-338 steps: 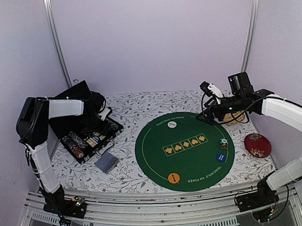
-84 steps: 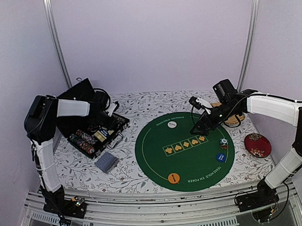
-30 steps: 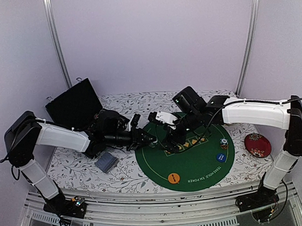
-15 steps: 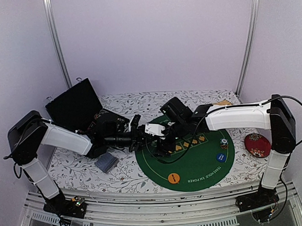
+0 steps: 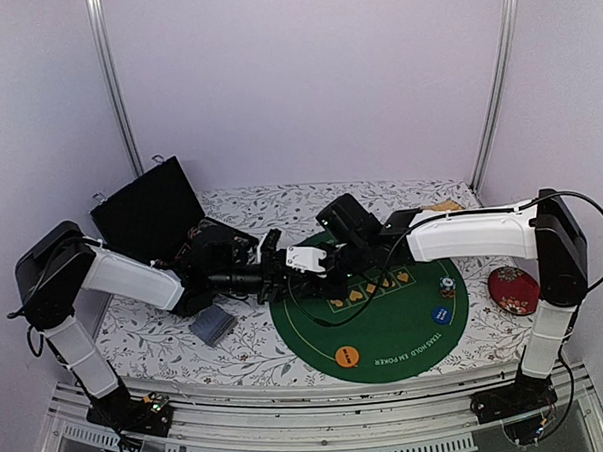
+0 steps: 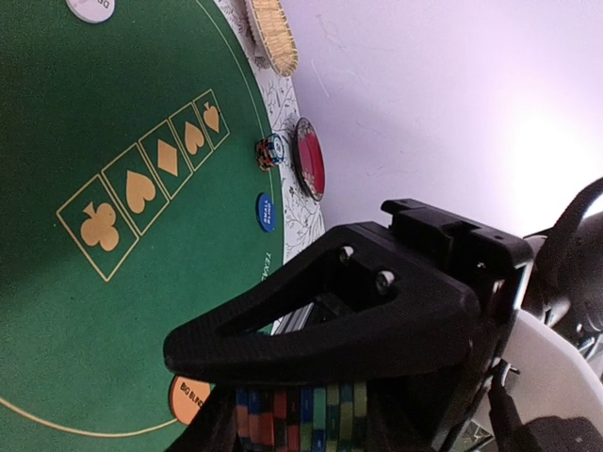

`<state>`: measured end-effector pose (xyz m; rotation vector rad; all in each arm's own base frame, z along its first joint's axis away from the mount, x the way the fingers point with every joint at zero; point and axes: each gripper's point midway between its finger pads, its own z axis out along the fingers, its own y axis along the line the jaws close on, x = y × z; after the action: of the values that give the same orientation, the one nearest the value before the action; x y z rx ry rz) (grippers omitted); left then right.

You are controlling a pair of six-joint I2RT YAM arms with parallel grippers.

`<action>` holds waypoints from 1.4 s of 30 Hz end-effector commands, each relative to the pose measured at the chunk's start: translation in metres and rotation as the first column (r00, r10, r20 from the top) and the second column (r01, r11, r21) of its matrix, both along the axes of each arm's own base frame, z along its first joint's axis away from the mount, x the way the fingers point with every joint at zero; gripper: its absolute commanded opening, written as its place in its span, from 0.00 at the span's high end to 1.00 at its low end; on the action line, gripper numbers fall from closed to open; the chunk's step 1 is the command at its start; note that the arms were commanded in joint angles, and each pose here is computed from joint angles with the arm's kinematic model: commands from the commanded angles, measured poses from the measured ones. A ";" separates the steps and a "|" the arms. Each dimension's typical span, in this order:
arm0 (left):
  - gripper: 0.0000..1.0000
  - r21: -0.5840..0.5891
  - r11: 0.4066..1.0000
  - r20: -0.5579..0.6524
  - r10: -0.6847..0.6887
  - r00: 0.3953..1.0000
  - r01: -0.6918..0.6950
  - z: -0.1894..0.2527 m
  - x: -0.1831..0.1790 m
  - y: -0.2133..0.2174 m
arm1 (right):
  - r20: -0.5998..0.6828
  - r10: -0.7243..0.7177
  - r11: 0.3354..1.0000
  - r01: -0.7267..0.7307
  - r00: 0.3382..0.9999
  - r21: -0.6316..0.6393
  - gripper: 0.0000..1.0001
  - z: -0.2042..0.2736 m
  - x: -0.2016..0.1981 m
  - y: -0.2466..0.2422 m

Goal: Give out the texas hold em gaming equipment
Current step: Pass from the left arm to the right

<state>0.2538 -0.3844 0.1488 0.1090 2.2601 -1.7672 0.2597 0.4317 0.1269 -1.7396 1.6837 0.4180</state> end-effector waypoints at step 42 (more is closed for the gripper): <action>1.00 -0.057 0.998 0.044 0.002 0.999 0.001 0.015 0.001 0.006 | 0.145 0.016 1.000 -0.012 0.989 -0.028 0.36 -0.001 -0.004 -0.004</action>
<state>0.2546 -0.3787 0.1463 0.0929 2.2491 -1.7763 0.2603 0.4277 0.1426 -1.7219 1.5784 0.3007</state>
